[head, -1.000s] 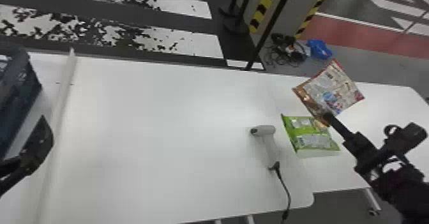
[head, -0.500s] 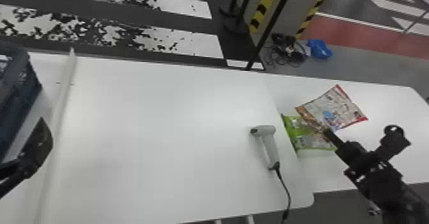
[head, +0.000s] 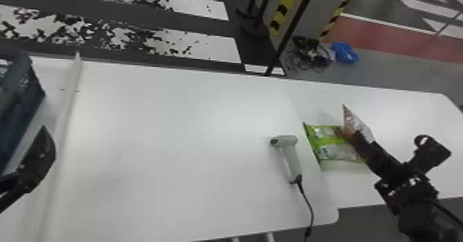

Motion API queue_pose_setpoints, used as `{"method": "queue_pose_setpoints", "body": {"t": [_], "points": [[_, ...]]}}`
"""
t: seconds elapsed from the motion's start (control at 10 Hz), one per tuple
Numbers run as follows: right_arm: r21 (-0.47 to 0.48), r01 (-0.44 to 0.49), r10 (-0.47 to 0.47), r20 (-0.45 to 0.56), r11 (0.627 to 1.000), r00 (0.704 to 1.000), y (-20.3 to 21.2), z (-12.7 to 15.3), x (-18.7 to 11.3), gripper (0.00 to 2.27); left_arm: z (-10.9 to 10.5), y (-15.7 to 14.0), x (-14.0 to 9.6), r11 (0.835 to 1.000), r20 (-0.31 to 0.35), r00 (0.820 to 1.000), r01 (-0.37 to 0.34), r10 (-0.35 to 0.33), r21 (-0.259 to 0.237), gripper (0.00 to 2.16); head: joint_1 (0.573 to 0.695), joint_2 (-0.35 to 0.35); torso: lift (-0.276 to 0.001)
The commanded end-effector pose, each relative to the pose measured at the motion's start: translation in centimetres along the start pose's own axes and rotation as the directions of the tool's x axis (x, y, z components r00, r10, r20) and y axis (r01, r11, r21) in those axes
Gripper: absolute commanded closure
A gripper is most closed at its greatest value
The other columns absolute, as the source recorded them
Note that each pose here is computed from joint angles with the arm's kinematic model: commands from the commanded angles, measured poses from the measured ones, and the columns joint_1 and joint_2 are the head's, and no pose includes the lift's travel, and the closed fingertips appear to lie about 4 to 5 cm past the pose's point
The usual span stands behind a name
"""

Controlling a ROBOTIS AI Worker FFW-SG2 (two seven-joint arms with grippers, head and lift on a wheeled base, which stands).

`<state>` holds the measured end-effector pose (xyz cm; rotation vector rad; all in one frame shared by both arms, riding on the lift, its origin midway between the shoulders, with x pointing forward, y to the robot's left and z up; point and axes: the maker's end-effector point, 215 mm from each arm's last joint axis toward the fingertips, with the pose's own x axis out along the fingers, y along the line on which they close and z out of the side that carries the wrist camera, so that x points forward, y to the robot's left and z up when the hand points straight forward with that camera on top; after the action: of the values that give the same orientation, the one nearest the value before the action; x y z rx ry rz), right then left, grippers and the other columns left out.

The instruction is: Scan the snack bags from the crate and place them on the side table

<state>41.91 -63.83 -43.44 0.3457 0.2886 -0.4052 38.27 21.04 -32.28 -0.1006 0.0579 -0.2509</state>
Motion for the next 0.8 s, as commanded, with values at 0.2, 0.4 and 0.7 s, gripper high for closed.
{"method": "queue_pose_setpoints", "body": {"t": [0.2, 0.4, 0.7], "points": [[-0.122, -0.222, 0.232, 0.080, 0.968, 0.969, 12.8, 1.1, -6.7, 0.06, 0.4, -0.5, 0.1, 1.000, 0.006, 1.000, -0.001, 0.001, -0.002, 0.09, 0.695, -0.350, -0.094], [-0.199, -0.349, 0.372, 0.089, 0.916, 0.924, 21.7, -1.0, -10.6, 0.06, 0.2, -0.7, 0.2, 1.000, 0.001, 1.000, -0.017, 0.017, 0.001, 0.09, 0.695, -0.350, -0.094], [-0.316, -0.447, 0.504, 0.128, 0.837, 0.854, 30.9, -4.4, -15.0, 0.06, -0.3, -0.8, 0.4, 0.998, -0.009, 0.998, -0.069, 0.069, 0.005, 0.09, 0.695, -0.224, -0.094]]}}
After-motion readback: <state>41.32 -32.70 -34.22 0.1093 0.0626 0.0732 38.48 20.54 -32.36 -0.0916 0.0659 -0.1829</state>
